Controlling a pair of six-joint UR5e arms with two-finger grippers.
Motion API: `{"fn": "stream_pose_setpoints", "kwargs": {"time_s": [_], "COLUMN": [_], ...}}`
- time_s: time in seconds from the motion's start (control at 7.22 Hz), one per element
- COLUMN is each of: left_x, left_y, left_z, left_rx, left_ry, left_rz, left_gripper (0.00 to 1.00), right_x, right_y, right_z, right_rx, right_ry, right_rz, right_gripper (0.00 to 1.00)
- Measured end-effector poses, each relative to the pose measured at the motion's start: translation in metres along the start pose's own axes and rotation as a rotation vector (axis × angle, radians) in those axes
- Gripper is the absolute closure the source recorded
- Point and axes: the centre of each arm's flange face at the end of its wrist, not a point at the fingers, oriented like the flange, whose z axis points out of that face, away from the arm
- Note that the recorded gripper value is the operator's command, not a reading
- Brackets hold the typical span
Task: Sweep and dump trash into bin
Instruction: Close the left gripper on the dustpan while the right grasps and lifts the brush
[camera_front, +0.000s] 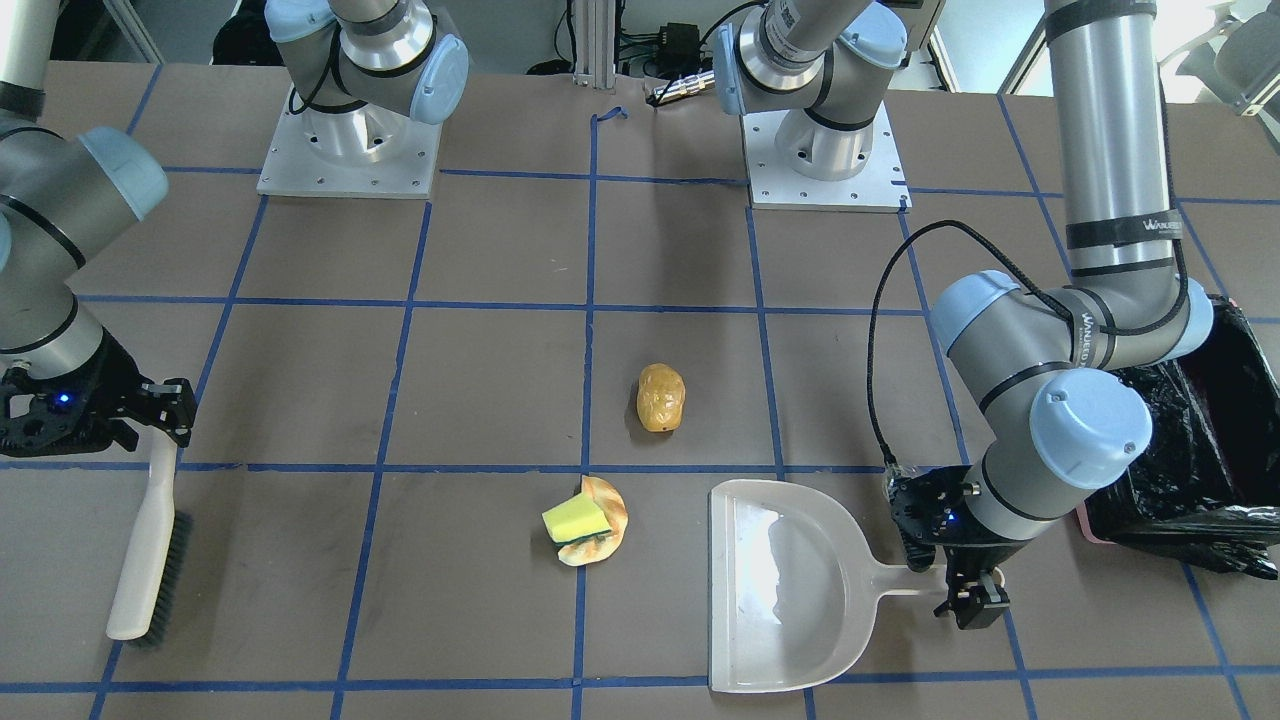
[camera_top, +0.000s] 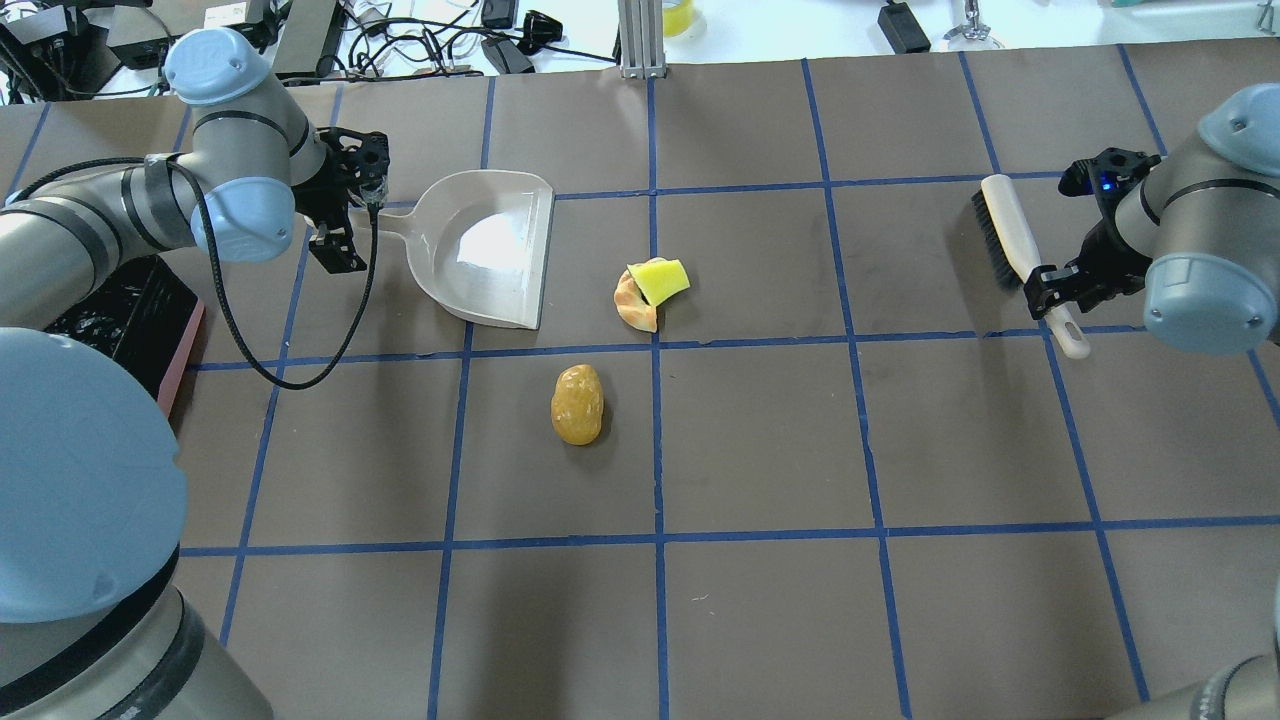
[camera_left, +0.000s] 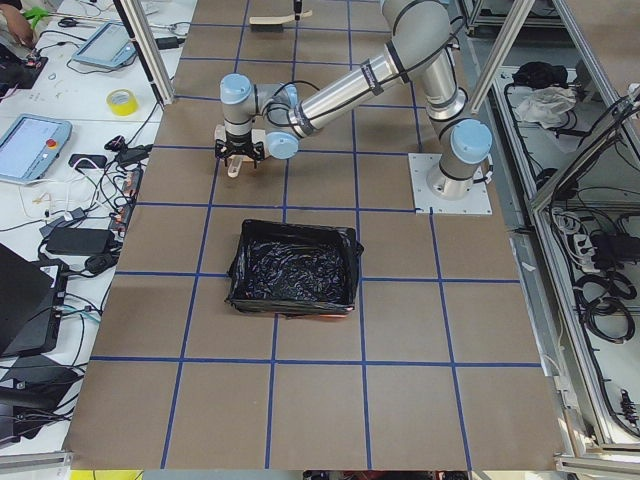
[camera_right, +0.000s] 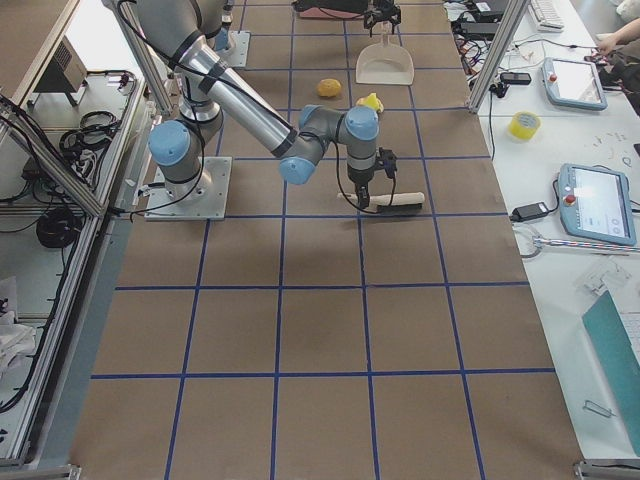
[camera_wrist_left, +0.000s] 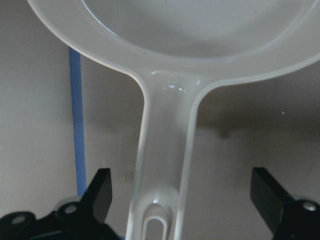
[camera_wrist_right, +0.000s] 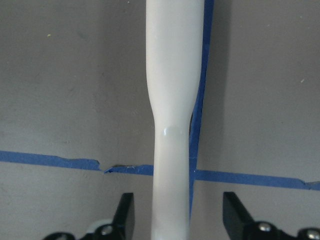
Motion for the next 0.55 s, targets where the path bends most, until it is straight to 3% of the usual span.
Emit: {"fn": "stream_pose_setpoints", "kwargs": {"time_s": [0.28, 0.42, 0.55], "left_x": [-0.0016, -0.0026, -0.0033], "left_y": [0.0004, 0.0006, 0.0006], "left_z": [-0.0023, -0.0044, -0.0066], "left_rx": [-0.001, -0.003, -0.004], "left_ry": [-0.017, -0.028, -0.037], "left_rz": [-0.004, -0.004, -0.004], "left_gripper": [1.00, 1.00, 1.00], "right_x": [-0.0007, -0.0009, -0.0011], "right_y": [0.0008, 0.0011, 0.0010], "right_z": [-0.0002, 0.0002, -0.0001], "right_rx": [-0.005, -0.006, -0.006], "right_ry": [-0.006, -0.009, -0.010], "right_rz": [0.009, 0.012, 0.016], "right_gripper": [0.72, 0.78, 0.93]}}
